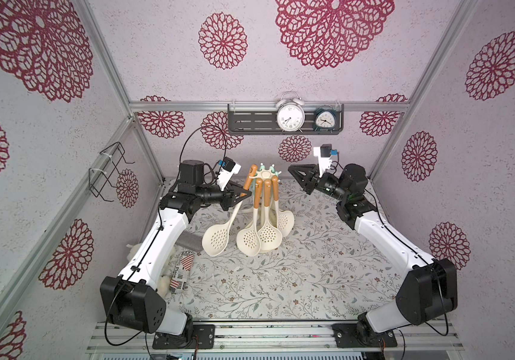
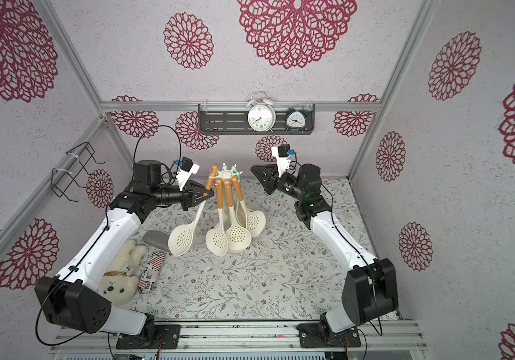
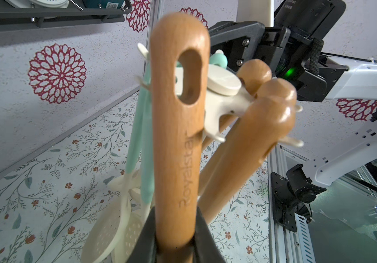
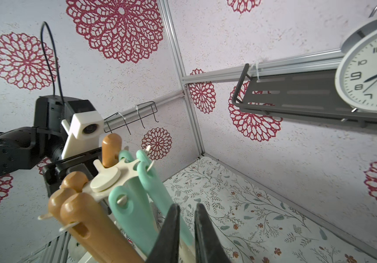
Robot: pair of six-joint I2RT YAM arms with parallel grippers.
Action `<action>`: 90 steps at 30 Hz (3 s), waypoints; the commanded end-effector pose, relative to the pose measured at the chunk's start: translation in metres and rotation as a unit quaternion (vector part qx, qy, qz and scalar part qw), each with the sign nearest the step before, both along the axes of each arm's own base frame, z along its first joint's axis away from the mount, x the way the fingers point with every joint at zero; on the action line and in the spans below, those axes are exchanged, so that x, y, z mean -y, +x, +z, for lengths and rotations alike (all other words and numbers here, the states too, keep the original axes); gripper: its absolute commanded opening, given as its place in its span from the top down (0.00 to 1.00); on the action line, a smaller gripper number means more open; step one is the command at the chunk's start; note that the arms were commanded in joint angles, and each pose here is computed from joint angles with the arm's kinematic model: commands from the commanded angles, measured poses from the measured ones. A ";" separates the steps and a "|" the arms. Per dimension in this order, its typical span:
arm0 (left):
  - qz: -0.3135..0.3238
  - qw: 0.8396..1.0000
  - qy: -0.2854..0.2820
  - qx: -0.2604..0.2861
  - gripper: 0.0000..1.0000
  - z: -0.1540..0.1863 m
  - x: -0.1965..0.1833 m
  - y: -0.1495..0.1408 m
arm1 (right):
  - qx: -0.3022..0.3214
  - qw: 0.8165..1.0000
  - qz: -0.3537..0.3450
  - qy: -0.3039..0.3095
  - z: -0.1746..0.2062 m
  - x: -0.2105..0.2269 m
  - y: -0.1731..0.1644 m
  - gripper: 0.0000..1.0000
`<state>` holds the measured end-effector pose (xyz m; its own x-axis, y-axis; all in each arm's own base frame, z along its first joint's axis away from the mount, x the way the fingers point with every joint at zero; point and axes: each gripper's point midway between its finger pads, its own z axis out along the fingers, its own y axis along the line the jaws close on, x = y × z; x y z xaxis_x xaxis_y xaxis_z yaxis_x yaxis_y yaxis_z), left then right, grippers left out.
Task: Hang the skimmer on the kitchen utensil rack
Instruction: Adjust the rack at the center of the board, then hang the skimmer on the rack.
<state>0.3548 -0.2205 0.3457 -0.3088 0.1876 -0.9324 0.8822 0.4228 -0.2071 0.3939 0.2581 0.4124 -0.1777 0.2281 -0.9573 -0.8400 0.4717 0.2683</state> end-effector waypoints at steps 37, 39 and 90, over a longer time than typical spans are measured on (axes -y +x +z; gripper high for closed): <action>-0.029 0.997 -0.043 -0.056 1.00 0.015 -0.023 -0.082 | -0.081 0.985 0.127 -0.083 0.019 0.002 -0.068 0.50; -0.024 0.997 -0.038 -0.056 1.00 0.014 -0.025 -0.079 | -0.081 0.985 0.129 -0.082 0.020 0.002 -0.068 0.50; -0.026 0.988 -0.051 -0.143 0.74 -0.054 -0.006 -0.028 | -0.069 0.987 0.120 -0.077 0.038 0.005 -0.074 0.49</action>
